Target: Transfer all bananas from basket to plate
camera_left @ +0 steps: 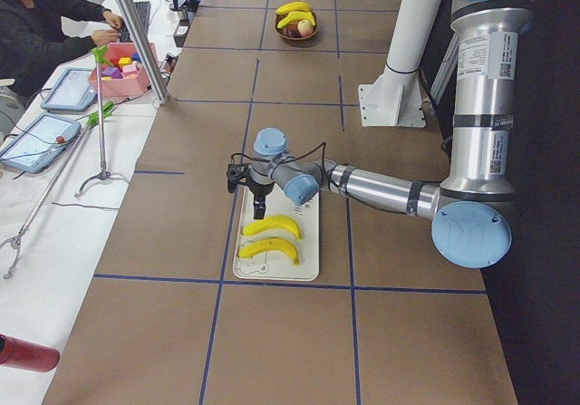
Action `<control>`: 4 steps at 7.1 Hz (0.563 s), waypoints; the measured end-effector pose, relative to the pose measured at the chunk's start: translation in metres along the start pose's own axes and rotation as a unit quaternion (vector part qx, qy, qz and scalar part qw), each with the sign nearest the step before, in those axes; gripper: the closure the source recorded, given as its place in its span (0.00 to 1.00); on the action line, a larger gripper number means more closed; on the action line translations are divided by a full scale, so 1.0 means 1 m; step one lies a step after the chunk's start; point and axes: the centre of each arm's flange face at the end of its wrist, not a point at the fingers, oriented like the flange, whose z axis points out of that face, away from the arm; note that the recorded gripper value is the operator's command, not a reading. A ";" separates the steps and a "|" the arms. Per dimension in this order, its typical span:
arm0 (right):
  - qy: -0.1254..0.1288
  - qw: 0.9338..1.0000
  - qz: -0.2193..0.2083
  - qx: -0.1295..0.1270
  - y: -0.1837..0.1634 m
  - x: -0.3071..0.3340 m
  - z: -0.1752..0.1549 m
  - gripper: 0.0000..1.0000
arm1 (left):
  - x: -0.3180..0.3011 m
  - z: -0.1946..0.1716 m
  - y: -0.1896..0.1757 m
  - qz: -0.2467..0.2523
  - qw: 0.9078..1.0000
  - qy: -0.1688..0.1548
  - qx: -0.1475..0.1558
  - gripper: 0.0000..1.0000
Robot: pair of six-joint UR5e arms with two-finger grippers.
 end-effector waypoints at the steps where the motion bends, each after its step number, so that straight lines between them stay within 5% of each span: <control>1: 0.012 1.000 -0.013 -0.008 0.006 0.024 0.006 0.00 | 0.007 -0.011 -0.004 -0.004 1.000 0.006 -0.004 0.01; 4: 0.056 0.995 -0.076 -0.026 0.007 0.099 0.034 0.00 | 0.036 -0.033 -0.011 -0.014 1.000 0.004 -0.010 0.01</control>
